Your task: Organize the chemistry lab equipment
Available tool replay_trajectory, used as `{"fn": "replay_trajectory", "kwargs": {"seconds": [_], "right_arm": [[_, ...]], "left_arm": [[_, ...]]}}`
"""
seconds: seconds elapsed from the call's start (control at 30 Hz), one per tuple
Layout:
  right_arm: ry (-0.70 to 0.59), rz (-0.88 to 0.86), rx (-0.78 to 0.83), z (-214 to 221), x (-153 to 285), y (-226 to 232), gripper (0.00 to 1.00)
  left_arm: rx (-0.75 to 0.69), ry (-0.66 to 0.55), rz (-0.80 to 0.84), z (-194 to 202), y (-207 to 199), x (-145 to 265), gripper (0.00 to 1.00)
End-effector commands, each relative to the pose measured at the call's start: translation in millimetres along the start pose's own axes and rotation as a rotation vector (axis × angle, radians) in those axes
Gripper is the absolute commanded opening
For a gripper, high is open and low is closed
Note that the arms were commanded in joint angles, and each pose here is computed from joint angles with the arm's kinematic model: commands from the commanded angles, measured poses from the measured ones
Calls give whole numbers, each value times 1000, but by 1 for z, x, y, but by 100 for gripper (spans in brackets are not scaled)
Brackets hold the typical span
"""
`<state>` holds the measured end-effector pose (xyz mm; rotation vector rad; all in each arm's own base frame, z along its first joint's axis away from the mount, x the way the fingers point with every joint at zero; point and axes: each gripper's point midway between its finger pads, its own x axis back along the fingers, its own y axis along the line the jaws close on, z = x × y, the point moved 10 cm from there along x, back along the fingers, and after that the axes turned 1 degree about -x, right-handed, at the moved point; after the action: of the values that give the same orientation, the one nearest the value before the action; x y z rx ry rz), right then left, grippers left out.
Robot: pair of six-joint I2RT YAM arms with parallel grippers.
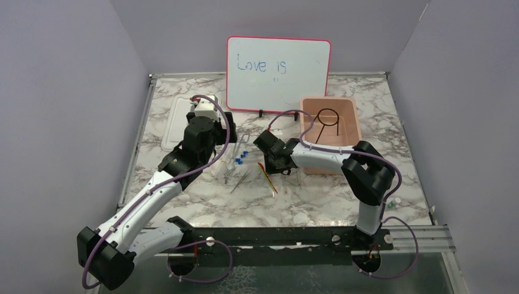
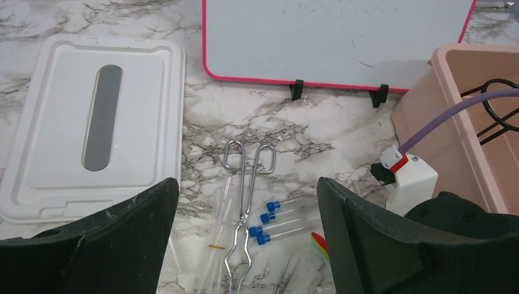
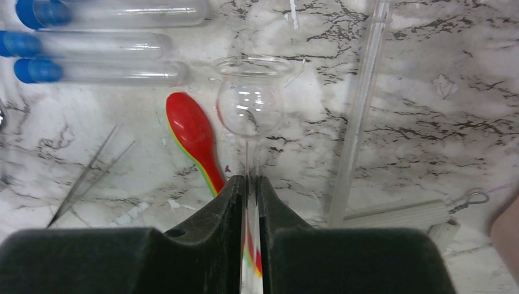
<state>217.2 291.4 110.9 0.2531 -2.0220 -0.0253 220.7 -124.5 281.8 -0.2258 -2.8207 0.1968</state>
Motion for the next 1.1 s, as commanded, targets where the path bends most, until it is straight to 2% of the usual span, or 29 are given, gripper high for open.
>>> {"fn": "replay_trajectory", "kwargs": {"seconds": [0.0, 0.33, 0.63, 0.83, 1.07], "right_arm": [[-17, 11, -32, -4, -4, 7, 12], [-145, -64, -50, -28, 34, 13, 5], [-361, -160, 4, -70, 109, 3, 5], [-472, -145, -37, -103, 153, -45, 5], [-571, -4, -119, -123, 181, -124, 5]], "left_arm": [[15, -30, -22, -1, 3, -1, 86], [16, -35, -22, -3, 3, 0, 86], [19, -48, -25, -5, 4, 2, 86], [17, -43, -18, -5, 3, 2, 85], [19, -34, -4, -4, 2, 1, 86]]}}
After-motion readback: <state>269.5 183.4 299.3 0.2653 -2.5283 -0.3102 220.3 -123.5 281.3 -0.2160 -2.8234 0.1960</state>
